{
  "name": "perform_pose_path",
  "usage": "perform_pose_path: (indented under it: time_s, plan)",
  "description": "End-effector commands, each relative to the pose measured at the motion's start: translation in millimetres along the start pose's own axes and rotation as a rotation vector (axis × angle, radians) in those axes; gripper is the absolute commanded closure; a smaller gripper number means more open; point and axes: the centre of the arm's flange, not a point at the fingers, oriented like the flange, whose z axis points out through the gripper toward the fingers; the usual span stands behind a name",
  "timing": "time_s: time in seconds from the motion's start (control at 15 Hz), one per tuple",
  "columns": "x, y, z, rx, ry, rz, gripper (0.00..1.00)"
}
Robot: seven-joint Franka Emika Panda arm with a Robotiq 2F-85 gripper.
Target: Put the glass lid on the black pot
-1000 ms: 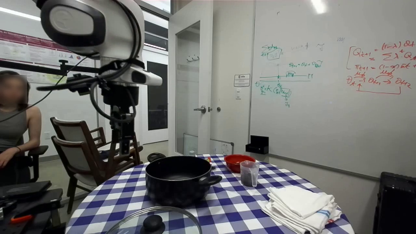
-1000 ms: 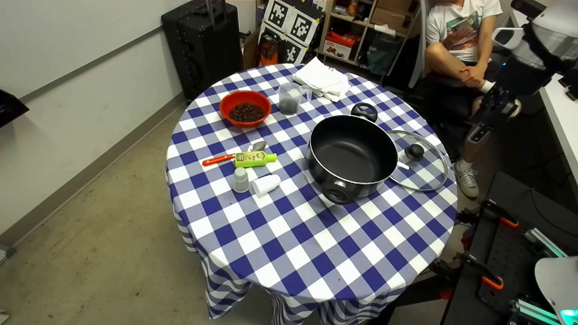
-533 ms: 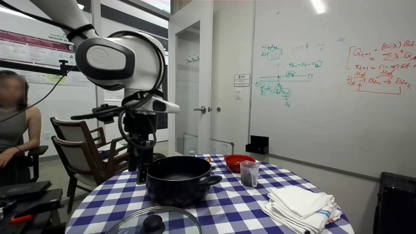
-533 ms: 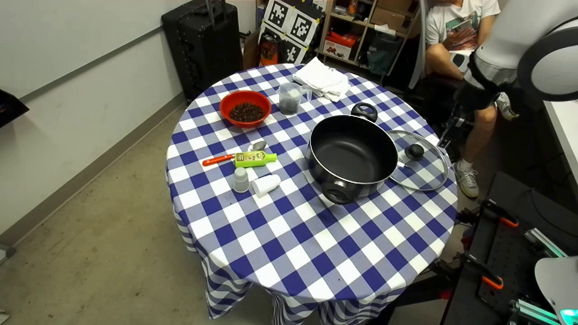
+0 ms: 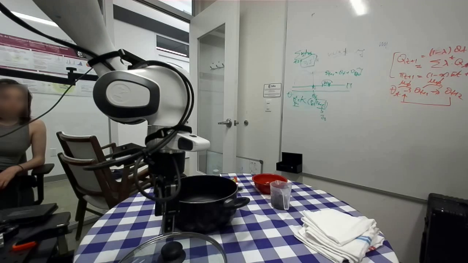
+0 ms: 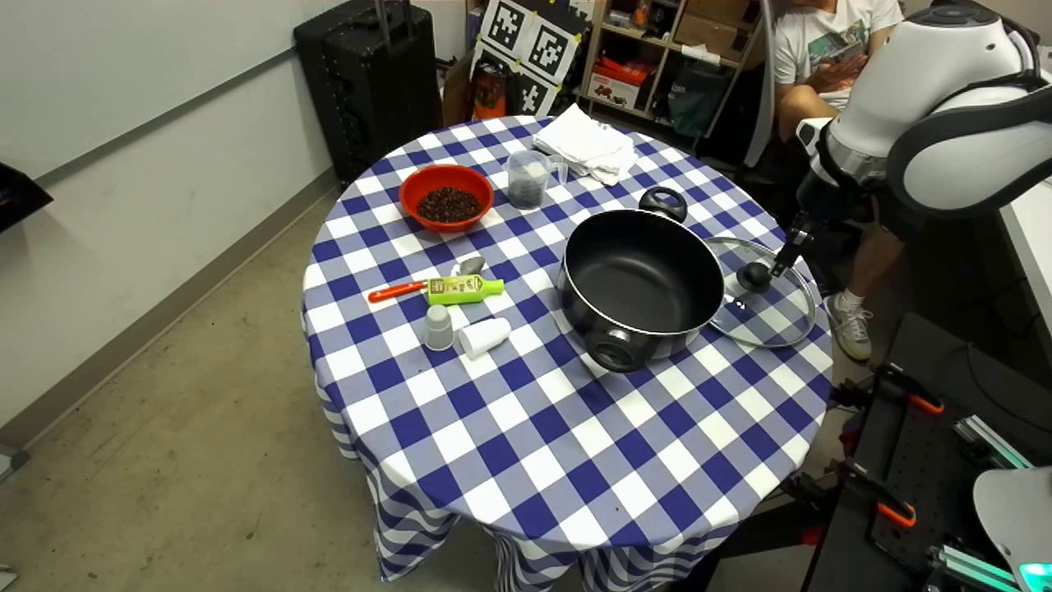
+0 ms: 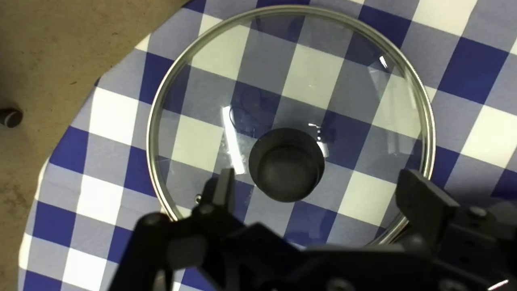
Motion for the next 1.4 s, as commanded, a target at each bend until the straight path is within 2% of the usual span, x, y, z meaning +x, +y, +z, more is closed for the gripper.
perform_pose_path:
  time_s: [0.0,0.27,0.67,0.73,0.8,0.87,0.93,1.0,1.07,1.13,1.2,1.33]
  plan:
    - [7.8,2.0,21.4,0.028,0.042,0.040,0.00]
    - [8.7,1.6,37.4,0.061,0.052,0.088,0.00]
    - [5.0,2.9,55.5,0.111,0.021,0.124,0.00]
    - [4.4,3.6,57.6,0.115,0.019,0.125,0.05]
    - [4.1,4.5,58.7,0.118,0.018,0.128,0.22]
    - [4.2,5.1,59.8,0.122,0.018,0.131,0.24]
    - [4.5,6.3,60.9,0.124,0.017,0.132,0.15]
    - [5.2,7.4,61.6,0.125,0.016,0.135,0.19]
    - [6.3,9.3,61.8,0.125,0.015,0.136,0.13]
    - [7.2,10.8,62.0,0.125,0.015,0.138,0.12]
    - [7.8,12.6,61.9,0.124,0.015,0.140,0.04]
    - [9.7,16.5,61.8,0.122,0.016,0.143,0.01]
